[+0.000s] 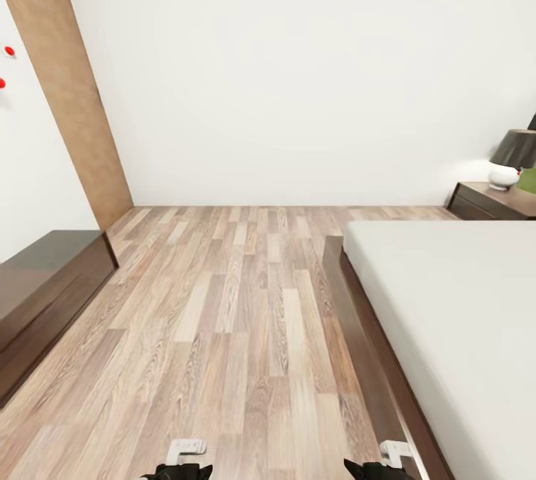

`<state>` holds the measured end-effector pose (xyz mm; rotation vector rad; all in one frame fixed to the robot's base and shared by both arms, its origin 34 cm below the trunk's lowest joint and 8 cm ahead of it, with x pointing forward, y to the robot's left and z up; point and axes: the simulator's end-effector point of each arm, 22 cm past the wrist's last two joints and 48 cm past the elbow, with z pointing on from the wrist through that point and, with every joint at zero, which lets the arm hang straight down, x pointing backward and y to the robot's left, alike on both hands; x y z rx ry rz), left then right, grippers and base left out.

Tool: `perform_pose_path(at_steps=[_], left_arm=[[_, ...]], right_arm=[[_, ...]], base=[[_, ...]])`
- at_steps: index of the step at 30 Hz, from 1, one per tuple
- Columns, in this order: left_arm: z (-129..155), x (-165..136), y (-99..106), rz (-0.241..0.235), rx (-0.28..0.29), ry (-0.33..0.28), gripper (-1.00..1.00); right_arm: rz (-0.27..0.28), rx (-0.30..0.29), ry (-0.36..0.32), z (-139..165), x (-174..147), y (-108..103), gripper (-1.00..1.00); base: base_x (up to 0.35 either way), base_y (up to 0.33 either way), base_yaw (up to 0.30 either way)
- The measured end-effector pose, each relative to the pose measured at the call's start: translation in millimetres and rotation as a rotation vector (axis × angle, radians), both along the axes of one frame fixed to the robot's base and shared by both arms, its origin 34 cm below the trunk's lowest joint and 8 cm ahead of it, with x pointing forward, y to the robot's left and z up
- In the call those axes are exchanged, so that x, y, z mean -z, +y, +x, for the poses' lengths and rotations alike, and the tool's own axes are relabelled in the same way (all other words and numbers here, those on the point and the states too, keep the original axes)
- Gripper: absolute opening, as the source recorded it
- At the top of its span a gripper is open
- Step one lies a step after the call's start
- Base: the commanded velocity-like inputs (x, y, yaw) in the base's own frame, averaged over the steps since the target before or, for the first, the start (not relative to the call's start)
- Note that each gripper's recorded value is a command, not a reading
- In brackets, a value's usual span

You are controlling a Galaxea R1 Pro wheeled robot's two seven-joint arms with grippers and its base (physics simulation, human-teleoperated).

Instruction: In the bedroom, move the book from the bed onto either nightstand, and place the two sandals side by side next to the bed.

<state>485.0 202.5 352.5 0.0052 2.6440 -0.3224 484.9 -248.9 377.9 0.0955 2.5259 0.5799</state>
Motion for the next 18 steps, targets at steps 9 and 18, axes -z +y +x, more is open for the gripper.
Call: perform_pose_path(at_steps=[9,18], left_arm=[[0.2,-0.1,0.2,0.001,0.000,-0.001,1.00],[0.2,-0.1,0.2,0.001,-0.001,-0.001,1.00]], right_arm=[[0.000,0.000,0.000,0.0,0.0,0.0,1.00],[0.000,0.000,0.000,0.0,0.0,0.0,1.00]], base=[[0.255,0.000,0.000],[0.256,0.000,0.000]])
